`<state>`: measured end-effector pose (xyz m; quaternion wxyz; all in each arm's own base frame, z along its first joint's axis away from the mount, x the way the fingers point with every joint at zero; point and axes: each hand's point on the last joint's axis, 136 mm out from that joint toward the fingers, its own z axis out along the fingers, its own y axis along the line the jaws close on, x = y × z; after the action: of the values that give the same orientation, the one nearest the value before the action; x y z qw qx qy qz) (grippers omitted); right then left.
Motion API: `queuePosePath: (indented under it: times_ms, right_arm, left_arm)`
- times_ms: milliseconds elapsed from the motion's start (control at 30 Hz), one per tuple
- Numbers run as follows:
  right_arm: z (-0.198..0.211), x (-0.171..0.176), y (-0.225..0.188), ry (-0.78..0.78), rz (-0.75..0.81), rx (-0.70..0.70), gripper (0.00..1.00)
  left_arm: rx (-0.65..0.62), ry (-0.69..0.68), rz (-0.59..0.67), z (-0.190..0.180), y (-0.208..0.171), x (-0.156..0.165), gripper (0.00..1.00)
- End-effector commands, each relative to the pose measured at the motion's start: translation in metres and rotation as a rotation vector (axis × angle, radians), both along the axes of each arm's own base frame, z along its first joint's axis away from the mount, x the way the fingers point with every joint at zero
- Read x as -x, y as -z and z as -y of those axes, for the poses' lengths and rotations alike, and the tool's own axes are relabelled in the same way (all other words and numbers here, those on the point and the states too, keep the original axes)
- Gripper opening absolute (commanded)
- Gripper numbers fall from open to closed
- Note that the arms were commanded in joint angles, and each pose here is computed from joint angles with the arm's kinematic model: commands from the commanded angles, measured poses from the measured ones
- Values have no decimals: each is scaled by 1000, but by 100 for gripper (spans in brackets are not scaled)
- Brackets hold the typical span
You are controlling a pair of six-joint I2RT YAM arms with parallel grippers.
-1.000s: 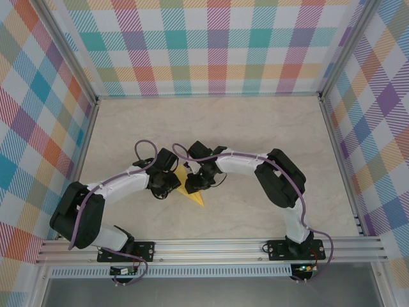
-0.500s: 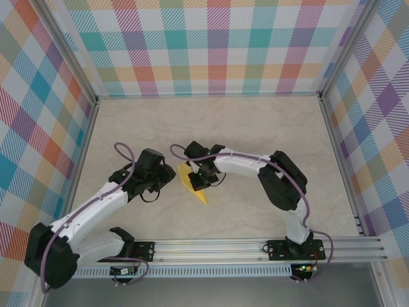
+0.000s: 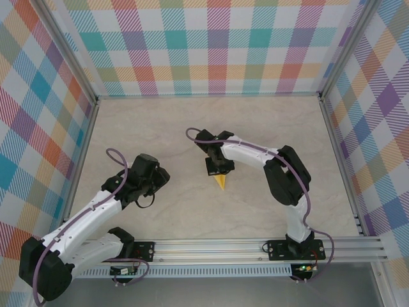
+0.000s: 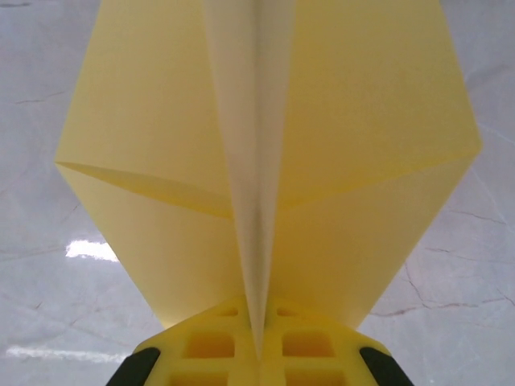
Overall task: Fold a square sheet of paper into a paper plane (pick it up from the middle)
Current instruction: Move a paper plane to the center of the table.
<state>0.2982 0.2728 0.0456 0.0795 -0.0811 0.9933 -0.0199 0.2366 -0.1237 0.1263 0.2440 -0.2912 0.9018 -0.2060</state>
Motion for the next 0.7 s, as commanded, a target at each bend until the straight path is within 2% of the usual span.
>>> queuePosePath:
  times_ms: [0, 467, 600, 667]
  right_arm:
    - [-1, 3, 9, 44, -44, 6, 5]
    - [19, 23, 61, 111, -153, 18, 22]
    - [25, 34, 78, 126, -207, 51, 24]
    - [24, 33, 70, 135, -200, 44, 24]
  left_arm:
    - [-10, -27, -8, -8, 6, 4, 46]
    - [-13, -12, -13, -4, 8, 0, 47]
    - [-20, -6, -4, -4, 7, -1, 49]
    - [-33, 2, 7, -6, 6, -2, 51]
